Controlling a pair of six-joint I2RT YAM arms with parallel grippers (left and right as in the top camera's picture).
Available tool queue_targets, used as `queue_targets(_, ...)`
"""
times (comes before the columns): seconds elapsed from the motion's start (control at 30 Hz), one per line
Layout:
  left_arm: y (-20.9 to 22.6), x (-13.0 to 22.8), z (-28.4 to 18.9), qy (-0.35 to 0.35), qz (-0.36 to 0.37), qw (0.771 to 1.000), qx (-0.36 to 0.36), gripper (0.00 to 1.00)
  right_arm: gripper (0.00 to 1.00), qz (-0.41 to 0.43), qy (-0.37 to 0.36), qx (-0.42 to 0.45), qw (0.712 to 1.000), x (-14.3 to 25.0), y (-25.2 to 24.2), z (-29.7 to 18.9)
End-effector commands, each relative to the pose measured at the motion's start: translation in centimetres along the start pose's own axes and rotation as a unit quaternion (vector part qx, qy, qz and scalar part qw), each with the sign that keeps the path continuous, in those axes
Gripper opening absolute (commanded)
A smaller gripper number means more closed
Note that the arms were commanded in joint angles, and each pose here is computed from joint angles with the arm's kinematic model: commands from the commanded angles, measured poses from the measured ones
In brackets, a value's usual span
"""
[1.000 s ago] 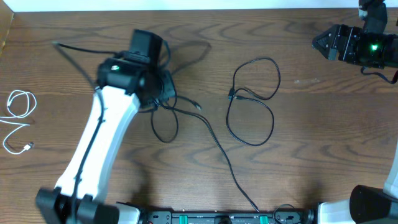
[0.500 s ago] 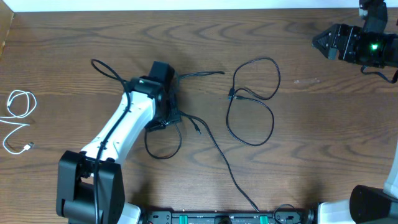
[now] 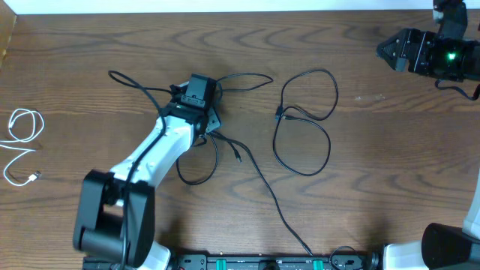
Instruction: Untangle cables
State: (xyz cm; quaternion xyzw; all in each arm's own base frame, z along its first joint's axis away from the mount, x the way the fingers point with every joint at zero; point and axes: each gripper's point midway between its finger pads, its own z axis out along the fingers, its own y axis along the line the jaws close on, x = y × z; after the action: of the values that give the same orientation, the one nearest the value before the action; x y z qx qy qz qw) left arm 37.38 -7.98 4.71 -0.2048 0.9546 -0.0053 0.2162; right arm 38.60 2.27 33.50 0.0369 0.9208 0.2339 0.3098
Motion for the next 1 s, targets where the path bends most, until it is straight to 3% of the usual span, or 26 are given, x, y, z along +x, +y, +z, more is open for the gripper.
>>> queue_targets(0.0,0.9,0.4,2.4,-0.002,-0.009,0.999,-0.034,0.7,0.81,-0.006,0.005,-0.003,1.0,0.2,0.2,0.3)
queue_targets(0.57,3.8,1.1,5.3,0.006,-0.008,0.995,-0.1,0.67,0.81,-0.006,0.005,-0.003,1.0,0.2,0.2,0.3)
queue_targets(0.87,5.0,2.5,7.1,0.046,-0.018,0.993,-0.105,0.44,0.82,-0.006,0.005,-0.002,1.0,0.2,0.2,0.3)
queue_targets(0.97,5.4,2.7,7.5,0.058,-0.026,0.993,-0.102,0.24,0.82,-0.006,0.005,-0.002,1.0,0.2,0.2,0.3)
